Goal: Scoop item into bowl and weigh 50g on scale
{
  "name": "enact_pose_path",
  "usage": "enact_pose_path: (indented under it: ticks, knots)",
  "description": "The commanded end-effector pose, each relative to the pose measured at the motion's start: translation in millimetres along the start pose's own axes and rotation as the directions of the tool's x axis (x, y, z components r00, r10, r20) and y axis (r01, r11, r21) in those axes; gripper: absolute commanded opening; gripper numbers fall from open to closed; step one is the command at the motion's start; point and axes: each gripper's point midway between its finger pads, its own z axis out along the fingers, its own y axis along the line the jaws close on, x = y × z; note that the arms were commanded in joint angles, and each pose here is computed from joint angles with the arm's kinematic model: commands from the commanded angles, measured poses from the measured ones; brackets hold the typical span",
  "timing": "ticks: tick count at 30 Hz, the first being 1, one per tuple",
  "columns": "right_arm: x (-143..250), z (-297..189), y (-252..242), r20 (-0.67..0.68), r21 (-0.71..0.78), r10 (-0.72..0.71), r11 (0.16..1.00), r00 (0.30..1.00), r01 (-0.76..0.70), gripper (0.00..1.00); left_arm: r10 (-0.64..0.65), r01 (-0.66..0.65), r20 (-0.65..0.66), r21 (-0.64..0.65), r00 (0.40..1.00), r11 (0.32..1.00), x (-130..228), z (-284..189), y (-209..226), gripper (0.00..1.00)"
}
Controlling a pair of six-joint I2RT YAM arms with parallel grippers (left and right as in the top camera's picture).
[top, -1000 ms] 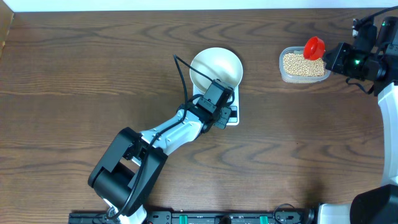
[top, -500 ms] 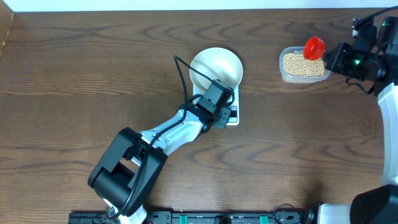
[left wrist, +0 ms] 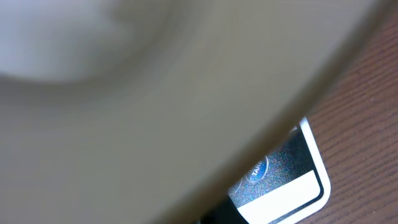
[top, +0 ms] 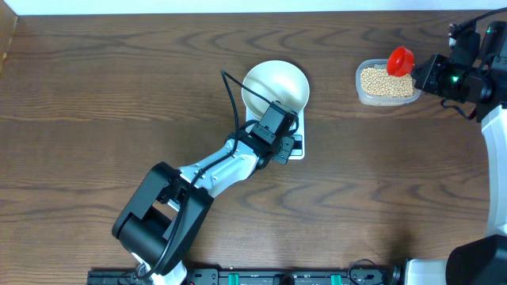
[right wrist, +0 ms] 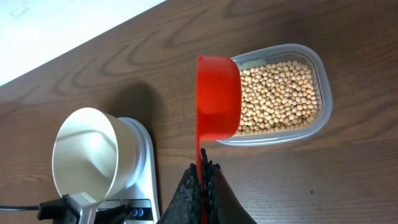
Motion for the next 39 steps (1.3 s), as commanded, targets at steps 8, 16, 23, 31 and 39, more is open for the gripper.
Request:
enact_pose_path:
  ticks: [8,16,23,31,39]
  knots:
    - [-5.2,-3.6,-0.2,0.015,0.007,-0.019,1.0,1.0,0.018,0.01,-0.003,0.004,-0.038,0.026,0.999,1.0,10.7,6.1,-4.5,0.07]
    - [-5.2,-3.6,-0.5,0.015,0.009,-0.018,1.0,1.0,0.018,0.01,-0.007,0.008,-0.048,0.024,0.999,1.0,13.2,6.0,-4.0,0.07]
    - [-5.1,-3.6,-0.6,0.015,0.009,-0.018,1.0,1.0,0.018,0.01,-0.008,0.009,-0.069,0.018,0.998,1.0,19.3,11.8,-2.2,0.07]
    - [-5.1,-3.6,-0.6,0.015,0.009,-0.018,1.0,1.0,0.018,0.01,-0.027,0.028,-0.133,0.002,0.991,1.0,39.0,29.1,1.5,0.07]
    - [-5.0,-3.6,-0.6,0.015,0.009,-0.018,1.0,1.0,0.018,0.01,-0.037,0.032,-0.147,-0.037,0.988,0.999,43.7,30.0,8.9,0.07]
